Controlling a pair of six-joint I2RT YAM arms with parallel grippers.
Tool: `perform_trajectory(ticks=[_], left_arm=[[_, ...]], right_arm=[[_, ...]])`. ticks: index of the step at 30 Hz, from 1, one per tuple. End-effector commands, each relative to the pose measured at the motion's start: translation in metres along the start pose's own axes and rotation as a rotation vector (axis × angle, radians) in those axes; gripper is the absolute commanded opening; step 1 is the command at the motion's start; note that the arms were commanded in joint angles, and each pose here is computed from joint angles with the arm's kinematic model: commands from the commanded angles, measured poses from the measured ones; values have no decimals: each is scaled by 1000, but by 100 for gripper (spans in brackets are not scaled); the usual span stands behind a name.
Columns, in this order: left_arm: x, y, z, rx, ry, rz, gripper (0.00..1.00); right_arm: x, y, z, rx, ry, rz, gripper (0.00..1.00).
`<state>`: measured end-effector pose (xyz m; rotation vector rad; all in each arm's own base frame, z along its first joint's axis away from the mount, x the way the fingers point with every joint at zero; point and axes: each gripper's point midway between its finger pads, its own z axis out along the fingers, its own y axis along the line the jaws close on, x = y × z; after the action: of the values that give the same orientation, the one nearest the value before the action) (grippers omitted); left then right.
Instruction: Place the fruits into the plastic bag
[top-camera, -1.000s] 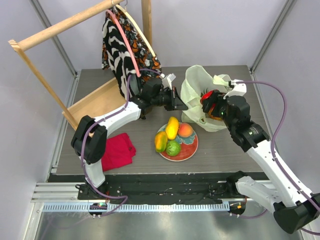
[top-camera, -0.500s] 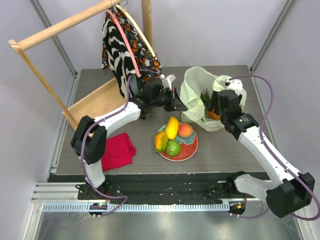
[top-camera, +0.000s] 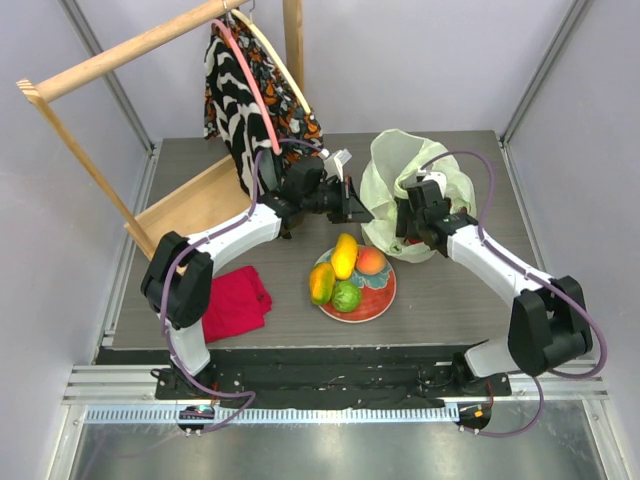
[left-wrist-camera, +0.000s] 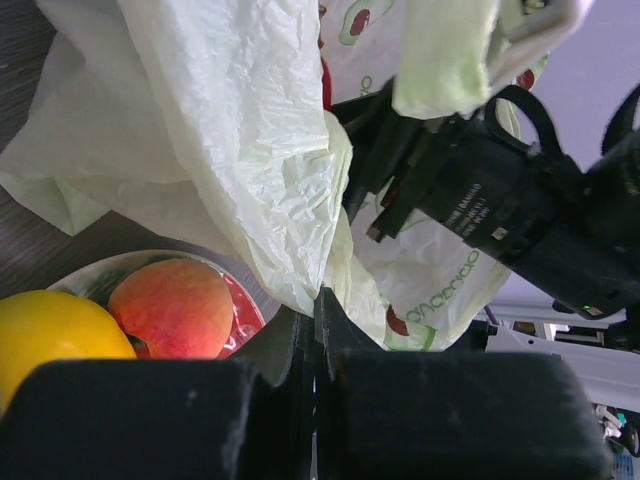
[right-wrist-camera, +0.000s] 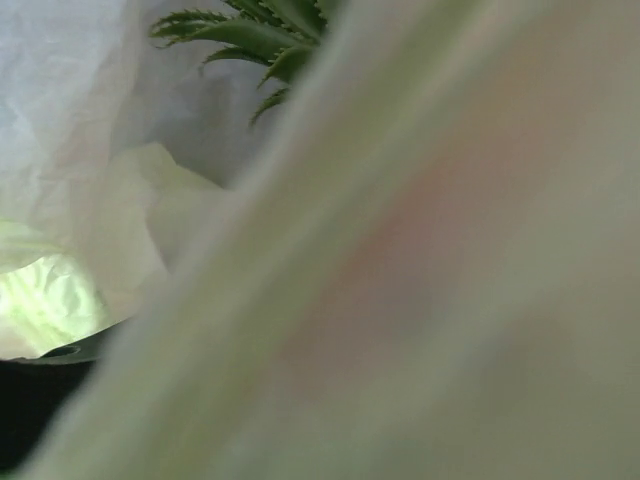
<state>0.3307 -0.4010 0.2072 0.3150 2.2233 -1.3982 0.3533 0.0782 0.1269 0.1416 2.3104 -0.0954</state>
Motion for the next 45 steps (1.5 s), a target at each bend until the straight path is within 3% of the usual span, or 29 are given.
perform_trajectory(ticks=[1,6,7,9,10,13,19,24,28,38,41,43,45], left_arm=[[-13,-20,-14,35,-39,42,0],[-12,-18,-13,34,-35,39,0],[-12,-18,-13,34,-35,39,0],[-12,-19,-13,35,-36,40,0],[-11,-18,-13,35,-32,39,0],[-11,-18,-13,35,-34,38,0],[-12,-19,-13,36,-35,37,0],[-12,-20,-13,40,-34,37,0],[-11,-20,-14,40,-32,35,0],[-9,-16,-14,24,-19,29,0],[-7,-15,-13,17,-10,30,0],[-8,-14,-14,7,-2,44,0],[-6,-11,-14,-10,12,45,0]], right_arm=[[-15,14,7,-59,-7,14,1],[-8,15,14,-59,24,22,1],[-7,15,15,-55,28,23,5],[-6,11,15,-35,31,24,14],[-7,9,15,-29,29,27,28],[-10,4,12,-13,17,32,52],[-19,0,2,-20,-12,40,75],[-25,2,-6,-54,-26,49,87],[-35,6,-16,-96,-45,70,94],[-91,11,-90,-260,-284,178,93],[-106,20,-122,-381,-399,201,90],[-111,39,-156,-569,-487,179,85],[-104,57,-173,-711,-488,154,82]])
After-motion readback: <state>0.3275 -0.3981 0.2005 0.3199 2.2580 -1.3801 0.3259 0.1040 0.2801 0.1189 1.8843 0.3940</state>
